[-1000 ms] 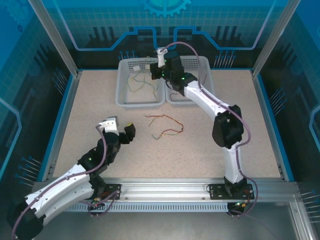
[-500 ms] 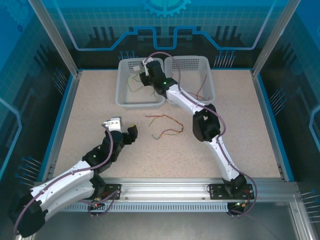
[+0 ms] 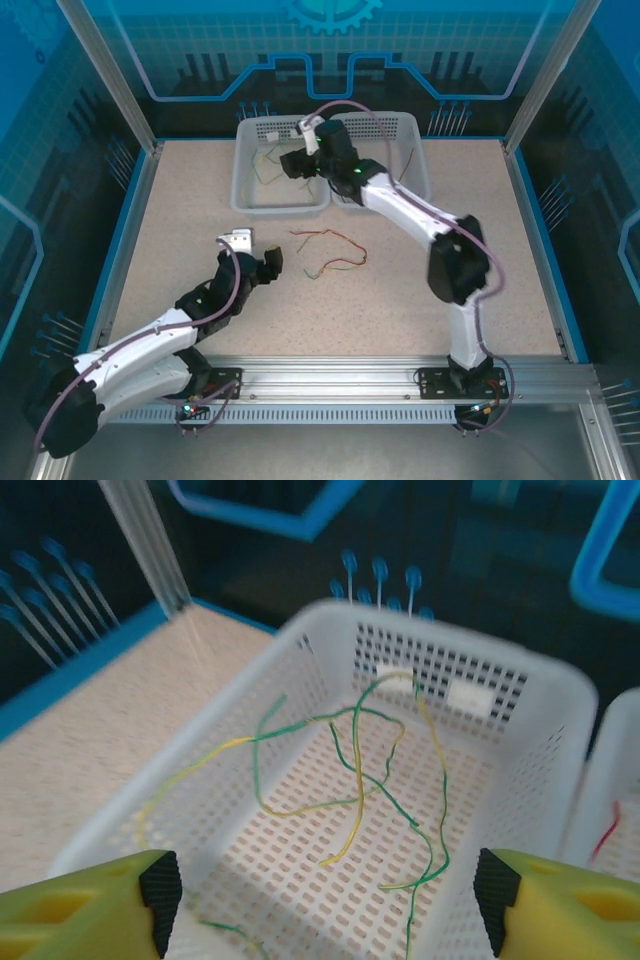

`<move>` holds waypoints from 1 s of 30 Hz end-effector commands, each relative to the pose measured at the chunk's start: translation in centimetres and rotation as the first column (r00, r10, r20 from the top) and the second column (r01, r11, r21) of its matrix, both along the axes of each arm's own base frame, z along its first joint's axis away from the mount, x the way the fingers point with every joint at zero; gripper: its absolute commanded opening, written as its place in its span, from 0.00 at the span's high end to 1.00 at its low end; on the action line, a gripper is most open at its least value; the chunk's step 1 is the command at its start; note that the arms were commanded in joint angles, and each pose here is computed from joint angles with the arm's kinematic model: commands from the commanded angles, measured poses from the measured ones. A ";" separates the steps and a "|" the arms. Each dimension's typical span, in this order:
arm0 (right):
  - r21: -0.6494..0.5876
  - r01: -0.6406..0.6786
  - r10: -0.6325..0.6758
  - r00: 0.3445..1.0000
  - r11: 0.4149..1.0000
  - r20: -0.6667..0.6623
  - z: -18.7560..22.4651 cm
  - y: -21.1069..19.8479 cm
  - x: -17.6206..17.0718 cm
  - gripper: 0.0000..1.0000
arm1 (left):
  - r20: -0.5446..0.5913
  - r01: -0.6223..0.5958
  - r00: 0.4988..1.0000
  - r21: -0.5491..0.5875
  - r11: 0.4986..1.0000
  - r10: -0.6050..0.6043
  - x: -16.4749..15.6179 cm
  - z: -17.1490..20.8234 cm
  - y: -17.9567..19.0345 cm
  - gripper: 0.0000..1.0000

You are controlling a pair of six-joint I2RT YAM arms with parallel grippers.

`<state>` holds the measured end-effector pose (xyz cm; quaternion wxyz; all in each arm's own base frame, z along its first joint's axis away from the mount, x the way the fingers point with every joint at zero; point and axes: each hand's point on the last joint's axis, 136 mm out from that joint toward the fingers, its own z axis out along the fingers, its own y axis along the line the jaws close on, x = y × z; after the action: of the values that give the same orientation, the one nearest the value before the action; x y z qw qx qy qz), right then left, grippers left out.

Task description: Untangle the cables

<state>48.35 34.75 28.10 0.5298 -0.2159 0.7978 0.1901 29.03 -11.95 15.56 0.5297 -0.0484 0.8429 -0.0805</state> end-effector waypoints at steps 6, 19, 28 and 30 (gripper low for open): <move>0.161 -0.095 0.069 0.984 0.982 0.162 4.7 -5.9 -10.0 0.17 | -0.020 0.193 0.981 0.009 0.981 -0.193 1.9 1.9 -4.9 0.14; 0.248 0.024 0.021 0.984 0.968 -0.178 -10.1 -15.4 -15.9 0.30 | -0.245 0.347 0.892 -0.170 0.922 -0.380 3.9 -1.9 -10.6 0.17; 0.164 0.029 0.004 0.981 0.986 -0.194 -12.6 -15.7 -15.8 0.34 | -0.356 0.359 0.847 -0.161 0.919 -0.394 2.0 -6.1 -11.2 0.25; 0.158 0.020 0.013 0.979 0.987 -0.203 -12.9 -15.3 -15.6 0.35 | -0.364 0.372 0.837 -0.169 0.913 -0.408 1.1 -6.9 -11.7 0.25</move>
<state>32.52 18.44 14.89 0.4568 -0.1327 0.8386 0.2654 31.75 -22.99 10.37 0.3469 0.0782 0.9123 -0.2029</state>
